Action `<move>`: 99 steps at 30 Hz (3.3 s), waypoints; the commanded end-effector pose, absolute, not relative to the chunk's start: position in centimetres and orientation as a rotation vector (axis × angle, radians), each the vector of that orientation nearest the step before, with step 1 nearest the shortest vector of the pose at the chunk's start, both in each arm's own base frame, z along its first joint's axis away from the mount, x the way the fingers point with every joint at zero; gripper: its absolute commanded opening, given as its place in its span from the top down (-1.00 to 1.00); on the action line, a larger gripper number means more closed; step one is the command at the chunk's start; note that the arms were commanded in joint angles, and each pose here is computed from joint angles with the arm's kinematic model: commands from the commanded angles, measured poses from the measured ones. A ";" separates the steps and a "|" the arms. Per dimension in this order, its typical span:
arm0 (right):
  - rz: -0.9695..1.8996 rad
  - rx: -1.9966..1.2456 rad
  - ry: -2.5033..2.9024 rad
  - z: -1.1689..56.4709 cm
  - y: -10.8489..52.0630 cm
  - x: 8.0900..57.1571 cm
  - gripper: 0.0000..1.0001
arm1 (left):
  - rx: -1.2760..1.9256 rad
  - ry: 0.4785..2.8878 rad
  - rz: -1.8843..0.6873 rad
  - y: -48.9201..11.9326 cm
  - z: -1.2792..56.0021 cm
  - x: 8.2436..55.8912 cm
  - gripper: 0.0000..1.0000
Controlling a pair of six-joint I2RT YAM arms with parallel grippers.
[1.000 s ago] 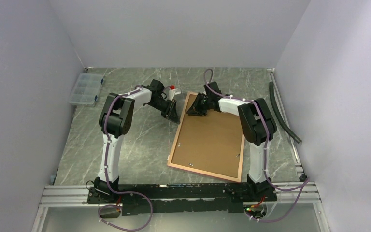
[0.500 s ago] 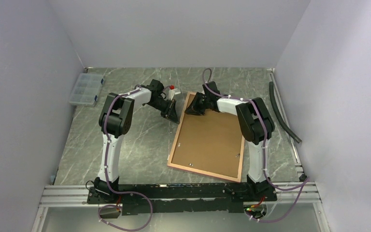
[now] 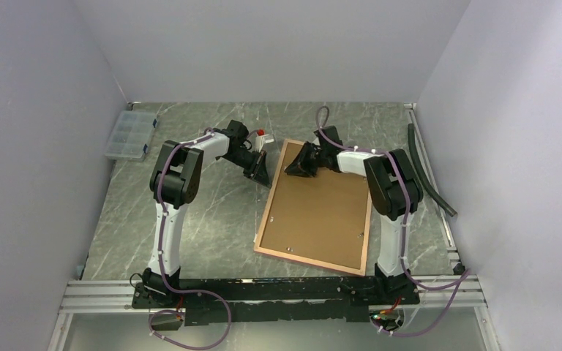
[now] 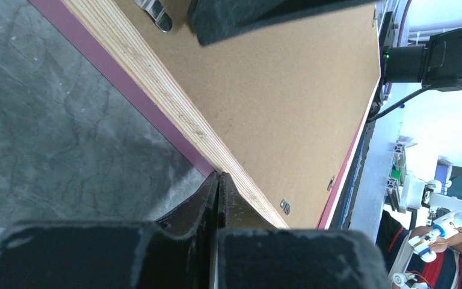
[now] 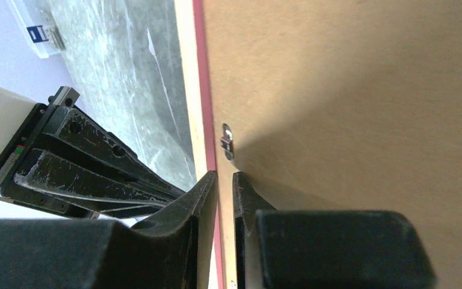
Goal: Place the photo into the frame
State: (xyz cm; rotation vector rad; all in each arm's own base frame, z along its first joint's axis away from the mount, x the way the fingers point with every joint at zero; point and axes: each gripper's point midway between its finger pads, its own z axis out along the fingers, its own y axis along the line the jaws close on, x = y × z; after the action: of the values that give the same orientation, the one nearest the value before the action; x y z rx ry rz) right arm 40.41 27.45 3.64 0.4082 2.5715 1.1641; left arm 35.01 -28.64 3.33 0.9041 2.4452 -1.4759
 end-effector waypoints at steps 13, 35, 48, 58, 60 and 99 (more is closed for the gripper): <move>1.141 0.406 2.554 3.4 27.5 41.6 0.60 | 0.958 2.493 -1.449 -29.2 1.4 34.0 0.93; 1.034 0.433 2.567 3.3 25.2 41.6 0.63 | 0.959 2.504 -1.459 -29.1 1.3 33.6 0.95; 1.071 0.425 2.562 2.7 27.0 42.5 0.62 | 0.955 2.504 -1.480 -29.5 1.0 33.6 0.95; 1.092 0.427 2.570 2.3 27.6 42.4 0.64 | 0.956 2.508 -1.486 -29.6 0.8 33.6 0.95; 1.109 0.434 2.571 2.2 27.8 42.3 0.65 | 0.955 2.514 -1.484 -29.6 0.7 33.5 0.95; 1.233 0.592 2.429 2.1 31.6 41.5 0.58 | 0.975 2.524 -1.503 -29.8 0.2 33.0 0.95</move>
State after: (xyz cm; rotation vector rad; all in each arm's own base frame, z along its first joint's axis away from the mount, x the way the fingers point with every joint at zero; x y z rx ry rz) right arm 42.17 29.07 3.07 0.5780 2.4990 1.2567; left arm 34.71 -28.56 3.24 0.8829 2.4735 -1.5314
